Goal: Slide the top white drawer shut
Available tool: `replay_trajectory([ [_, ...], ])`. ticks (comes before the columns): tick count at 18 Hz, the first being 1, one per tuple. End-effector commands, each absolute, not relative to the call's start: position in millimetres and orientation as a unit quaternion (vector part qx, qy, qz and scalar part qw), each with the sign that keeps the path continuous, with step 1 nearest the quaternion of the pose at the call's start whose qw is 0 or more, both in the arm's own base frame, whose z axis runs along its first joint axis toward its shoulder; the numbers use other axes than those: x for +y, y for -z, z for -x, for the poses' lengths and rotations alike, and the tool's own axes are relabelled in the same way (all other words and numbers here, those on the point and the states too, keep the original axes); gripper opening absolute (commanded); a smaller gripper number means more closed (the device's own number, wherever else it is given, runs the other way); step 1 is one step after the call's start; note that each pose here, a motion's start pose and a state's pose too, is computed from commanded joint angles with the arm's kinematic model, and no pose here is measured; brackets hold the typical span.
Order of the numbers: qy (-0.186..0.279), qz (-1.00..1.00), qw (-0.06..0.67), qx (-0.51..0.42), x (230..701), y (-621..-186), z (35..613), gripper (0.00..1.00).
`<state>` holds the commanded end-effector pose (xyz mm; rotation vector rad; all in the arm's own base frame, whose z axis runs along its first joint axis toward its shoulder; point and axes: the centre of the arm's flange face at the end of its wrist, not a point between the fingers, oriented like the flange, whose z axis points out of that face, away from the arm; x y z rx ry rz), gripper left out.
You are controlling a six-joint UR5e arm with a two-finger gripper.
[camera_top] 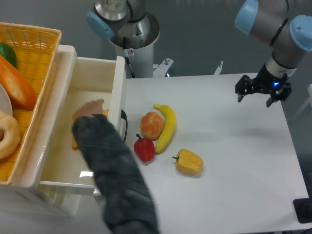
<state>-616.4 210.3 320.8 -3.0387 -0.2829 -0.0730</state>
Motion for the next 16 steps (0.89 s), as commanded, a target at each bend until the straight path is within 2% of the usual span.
replay_trajectory([
  [7, -0.006, 0.999, 0.047, 0.010, 185.8, -290.8, 648.7, 1.00],
  [13, -0.021, 0.998, 0.015, 0.053, 181.8, -290.9, 655.1, 1.00],
  [16, -0.023, 0.993, -0.015, 0.116, 177.5, -291.5, 659.2, 1.00],
])
